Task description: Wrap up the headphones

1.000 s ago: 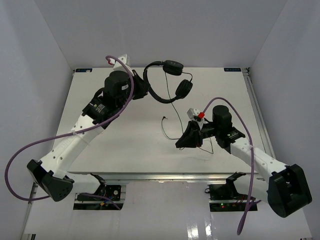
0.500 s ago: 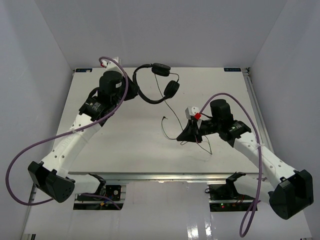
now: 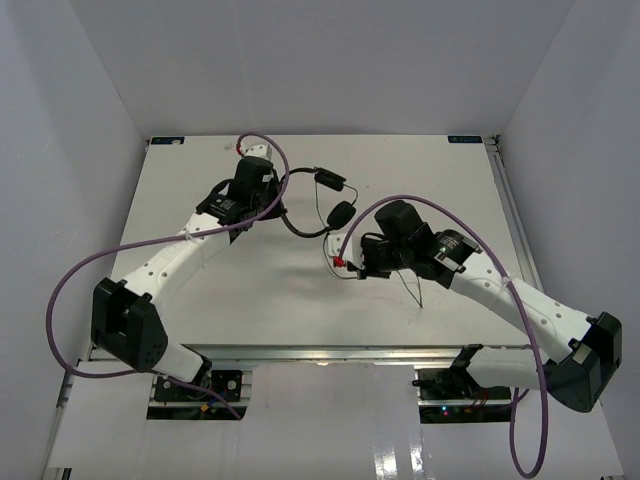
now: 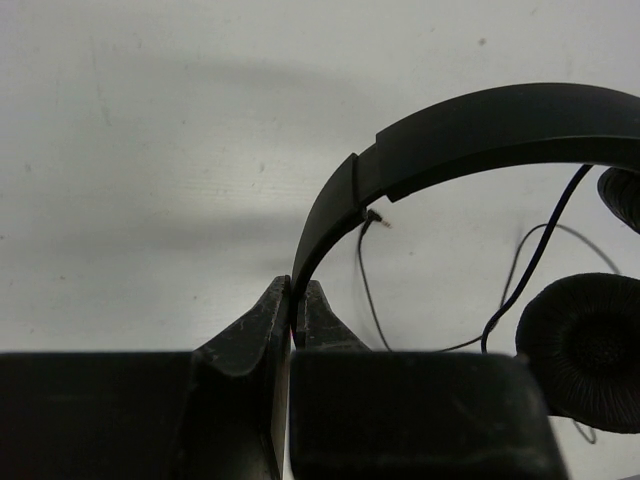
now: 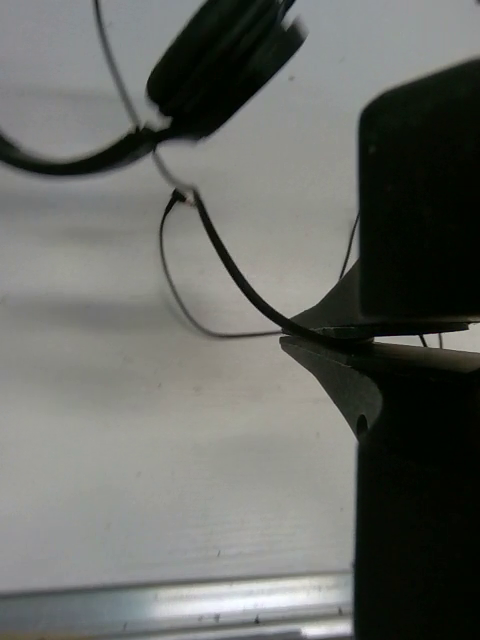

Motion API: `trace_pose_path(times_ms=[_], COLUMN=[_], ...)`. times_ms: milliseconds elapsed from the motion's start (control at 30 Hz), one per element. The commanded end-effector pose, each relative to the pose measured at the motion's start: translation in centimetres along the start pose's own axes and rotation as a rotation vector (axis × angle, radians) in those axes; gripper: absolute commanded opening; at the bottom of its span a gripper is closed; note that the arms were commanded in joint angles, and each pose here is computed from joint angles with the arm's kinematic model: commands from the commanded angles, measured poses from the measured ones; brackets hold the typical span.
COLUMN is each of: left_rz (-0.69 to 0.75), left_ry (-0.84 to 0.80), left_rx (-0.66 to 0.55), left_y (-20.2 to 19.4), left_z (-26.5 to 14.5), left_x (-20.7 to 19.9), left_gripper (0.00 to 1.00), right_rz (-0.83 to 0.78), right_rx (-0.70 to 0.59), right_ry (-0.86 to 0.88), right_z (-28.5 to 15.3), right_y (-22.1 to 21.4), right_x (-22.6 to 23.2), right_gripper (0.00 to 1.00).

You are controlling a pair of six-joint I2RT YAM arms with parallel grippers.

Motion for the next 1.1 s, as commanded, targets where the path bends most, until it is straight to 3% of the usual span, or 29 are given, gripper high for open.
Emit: trace_pose_path(times_ms=[0,333,533,733,1067], left_rz=[0.041,0.103,0.153,0.176,0.227], left_ry=[0.010,-0.021,-0.091,-0.147,-0.255], left_rx=[0.047,0.246,0.331,0.375,0.406], left_y=[-1.8,-7.7,-10.3,-12.2,-13.7], left_z=[0.6,2.5,2.0,1.1,-1.0], left_x=[1.0,2.1,0.8,-1.1,-3.6], left_gripper=[0.00,0.00,0.00,0.00,0.00], right_rz=[-0.118,-0.188,-0.158,-0.098,-0.119], right_rx=[0.196,0.312,0.239,0.147,0.217], right_ry=[-0.247,-0.423,-0.410,-0.397,-0.484], right_z=[-3.2,-4.6,-3.3,-2.3,-2.4], right_y=[-0.9,-1.0,0.1,1.3,-0.9], right_x=[-5.5,-9.6,-9.6,-9.3,-10.1], right_gripper=[0.08,0.08,0.08,0.08,0.08])
Point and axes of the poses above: each gripper's point midway between its finger pads, its own z axis out along the fingers, its own x axis along the line the jaws close on, y = z × x, the point moved 2 cm from there along -z, back along the fingers, and after that the axes turned 7 degrees about -z, right-handed, at the moved point
